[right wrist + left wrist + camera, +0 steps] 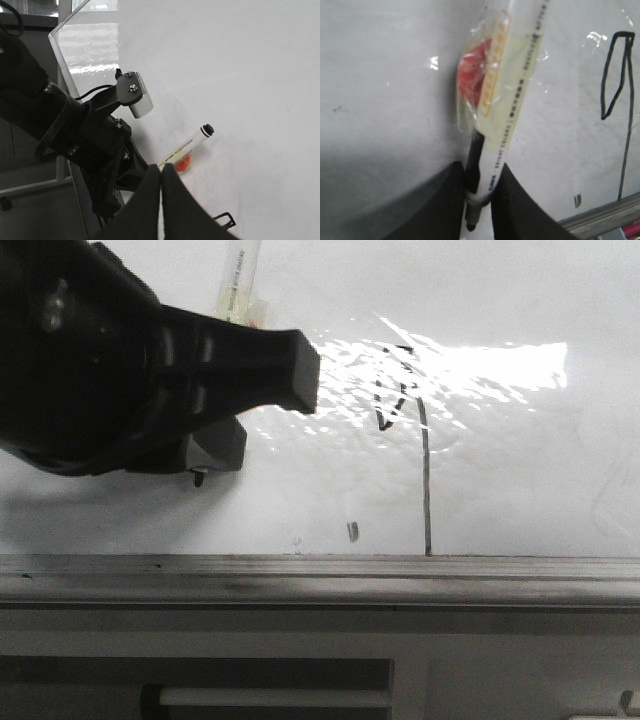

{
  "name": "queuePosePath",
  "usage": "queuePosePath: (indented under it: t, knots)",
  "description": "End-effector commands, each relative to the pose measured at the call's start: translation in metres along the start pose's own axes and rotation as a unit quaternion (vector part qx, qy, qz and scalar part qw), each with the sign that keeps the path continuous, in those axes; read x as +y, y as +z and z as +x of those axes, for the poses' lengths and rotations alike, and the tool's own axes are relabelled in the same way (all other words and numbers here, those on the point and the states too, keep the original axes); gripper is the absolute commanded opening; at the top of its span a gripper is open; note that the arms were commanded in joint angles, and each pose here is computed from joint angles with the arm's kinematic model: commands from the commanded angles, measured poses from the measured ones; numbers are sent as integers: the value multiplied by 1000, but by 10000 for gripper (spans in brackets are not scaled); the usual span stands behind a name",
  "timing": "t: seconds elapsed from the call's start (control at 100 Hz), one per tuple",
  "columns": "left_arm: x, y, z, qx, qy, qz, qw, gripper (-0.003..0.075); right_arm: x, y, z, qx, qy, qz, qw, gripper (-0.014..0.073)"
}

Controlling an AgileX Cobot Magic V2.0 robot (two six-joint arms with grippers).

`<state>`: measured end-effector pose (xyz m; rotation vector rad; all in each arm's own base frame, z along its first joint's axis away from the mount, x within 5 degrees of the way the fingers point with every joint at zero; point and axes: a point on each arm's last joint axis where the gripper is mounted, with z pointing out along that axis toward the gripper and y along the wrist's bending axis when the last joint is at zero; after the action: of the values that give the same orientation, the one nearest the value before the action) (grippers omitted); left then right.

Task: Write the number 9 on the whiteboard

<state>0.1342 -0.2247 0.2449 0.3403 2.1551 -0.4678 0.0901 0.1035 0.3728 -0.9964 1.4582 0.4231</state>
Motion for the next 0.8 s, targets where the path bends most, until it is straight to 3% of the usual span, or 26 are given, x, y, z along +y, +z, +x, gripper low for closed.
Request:
queuePosePath:
  t: [0.0, 0.14, 0.34, 0.63, 0.79]
  knots:
    - [-5, -1, -7, -15, 5, 4, 1000, -21, -7, -4, -12, -40, -3, 27, 999, -61]
    - [-6, 8, -1, -8, 11, -9, 1000, -21, -7, -4, -12, -40, -3, 27, 999, -61]
    - [-4, 9, -6, -42, -43, -20, 998, -20, -6, -4, -12, -39, -3, 26, 999, -61]
    - [6, 16, -12, -37, -69, -24, 997, -20, -6, -4, -12, -39, -3, 26, 999, -61]
    - [11, 24, -15, 0, -90, 23, 996, -20, -6, -4, -12, -39, -3, 26, 999, -61]
